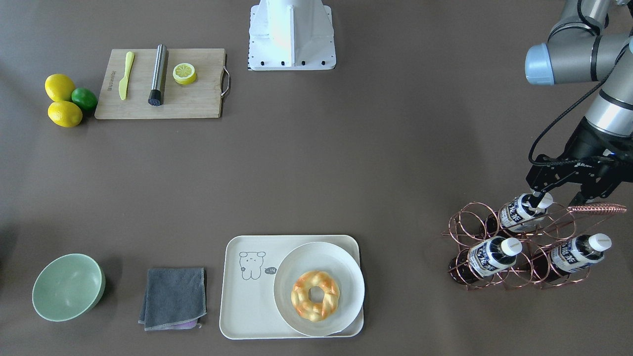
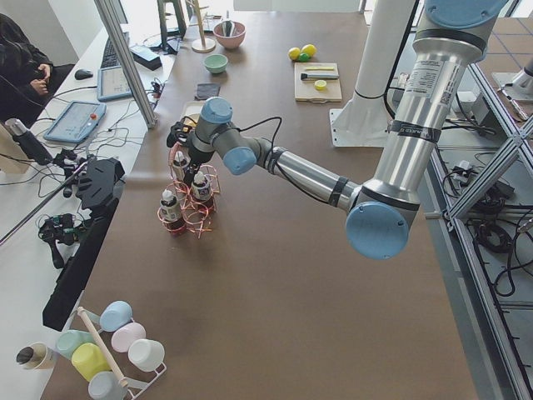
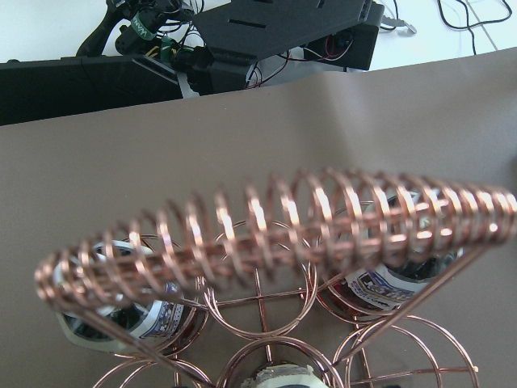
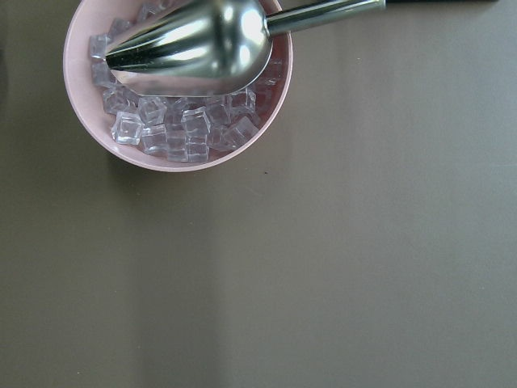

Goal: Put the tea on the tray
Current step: 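Move the left gripper down over the tea bottle in the copper rack, then grasp the tea bottle with the left gripper and lift it from the rack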

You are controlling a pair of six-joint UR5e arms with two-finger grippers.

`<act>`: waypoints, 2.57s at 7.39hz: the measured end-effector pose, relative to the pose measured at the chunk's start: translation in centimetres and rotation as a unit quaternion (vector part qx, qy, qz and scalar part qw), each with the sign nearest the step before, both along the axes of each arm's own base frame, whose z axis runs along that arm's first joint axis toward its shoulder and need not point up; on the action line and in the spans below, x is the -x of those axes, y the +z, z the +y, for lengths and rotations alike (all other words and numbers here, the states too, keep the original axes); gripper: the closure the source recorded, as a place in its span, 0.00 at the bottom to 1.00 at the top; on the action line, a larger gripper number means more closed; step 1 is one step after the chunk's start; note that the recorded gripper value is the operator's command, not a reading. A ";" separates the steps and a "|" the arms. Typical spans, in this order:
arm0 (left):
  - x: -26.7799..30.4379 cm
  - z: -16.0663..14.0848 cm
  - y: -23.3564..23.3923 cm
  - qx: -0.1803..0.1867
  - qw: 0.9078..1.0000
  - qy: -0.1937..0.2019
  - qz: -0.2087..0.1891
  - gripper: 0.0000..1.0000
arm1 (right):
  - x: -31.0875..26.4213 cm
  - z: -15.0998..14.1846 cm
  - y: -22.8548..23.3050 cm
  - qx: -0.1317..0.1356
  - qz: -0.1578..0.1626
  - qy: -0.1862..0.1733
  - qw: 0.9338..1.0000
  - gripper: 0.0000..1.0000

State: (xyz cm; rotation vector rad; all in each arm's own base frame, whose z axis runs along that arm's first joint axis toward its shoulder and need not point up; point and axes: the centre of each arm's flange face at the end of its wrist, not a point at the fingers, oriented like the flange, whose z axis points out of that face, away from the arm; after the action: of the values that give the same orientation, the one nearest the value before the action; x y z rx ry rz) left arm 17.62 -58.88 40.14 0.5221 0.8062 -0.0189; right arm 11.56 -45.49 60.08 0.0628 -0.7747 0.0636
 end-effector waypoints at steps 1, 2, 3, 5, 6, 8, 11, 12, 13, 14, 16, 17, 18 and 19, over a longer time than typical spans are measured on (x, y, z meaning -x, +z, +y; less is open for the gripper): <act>-0.2 0.0 0.0 -0.002 1.000 -0.001 -0.002 0.20 | 0.0 0.0 0.1 0.001 0.000 0.000 1.000 0.00; -0.2 0.1 0.2 -0.004 1.000 -0.001 -0.004 0.20 | 0.0 0.1 0.2 0.002 0.000 0.000 1.000 0.00; -0.2 0.5 0.8 -0.005 1.000 -0.001 -0.002 0.20 | 0.0 0.2 0.3 0.003 0.000 0.000 1.000 0.00; -0.2 1.1 1.5 -0.008 1.000 0.000 0.001 0.29 | 0.0 0.2 0.4 0.004 0.000 0.000 1.000 0.00; -0.1 1.4 1.6 -0.008 1.000 0.000 0.002 0.40 | 0.0 0.2 0.4 0.004 0.000 0.000 1.000 0.00; -0.2 1.6 1.6 -0.006 1.000 -0.002 0.005 0.48 | 0.0 0.1 0.4 0.003 0.000 0.000 1.000 0.00; -0.4 1.6 1.5 -0.005 1.000 -0.002 0.006 0.48 | 0.0 0.1 0.4 0.003 0.000 -0.001 1.000 0.00; -0.4 1.6 1.4 -0.006 1.000 -0.002 0.007 0.68 | 0.0 0.1 0.4 0.003 0.000 -0.001 1.000 0.00; -0.5 1.5 1.2 -0.007 1.000 -0.002 0.008 0.96 | 0.0 0.1 0.4 0.003 0.001 -0.001 1.000 0.00; -0.5 1.5 1.1 -0.008 1.000 -0.002 0.008 1.00 | 0.0 0.1 0.4 0.003 0.001 -0.001 1.000 0.00; -0.7 1.2 0.5 -0.011 1.000 -0.001 0.009 1.00 | 0.0 0.0 0.3 0.003 0.001 -0.001 1.000 0.00; -0.9 0.9 0.0 -0.014 1.000 0.000 0.010 1.00 | 0.0 0.0 0.3 0.003 0.001 -0.001 1.000 0.00; -0.7 0.6 -0.7 -0.014 1.000 0.001 0.010 1.00 | 0.0 -0.1 0.2 0.001 0.001 -0.001 1.000 0.00; -0.2 0.2 -1.9 -0.011 1.000 0.003 0.009 1.00 | 0.0 -0.2 0.1 0.001 0.002 -0.001 1.000 0.00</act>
State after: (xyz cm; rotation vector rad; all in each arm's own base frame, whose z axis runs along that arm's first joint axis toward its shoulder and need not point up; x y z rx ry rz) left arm 17.84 -58.64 38.22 0.5399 0.8273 -0.0092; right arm 11.54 -45.71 60.22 0.0604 -0.7714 0.0626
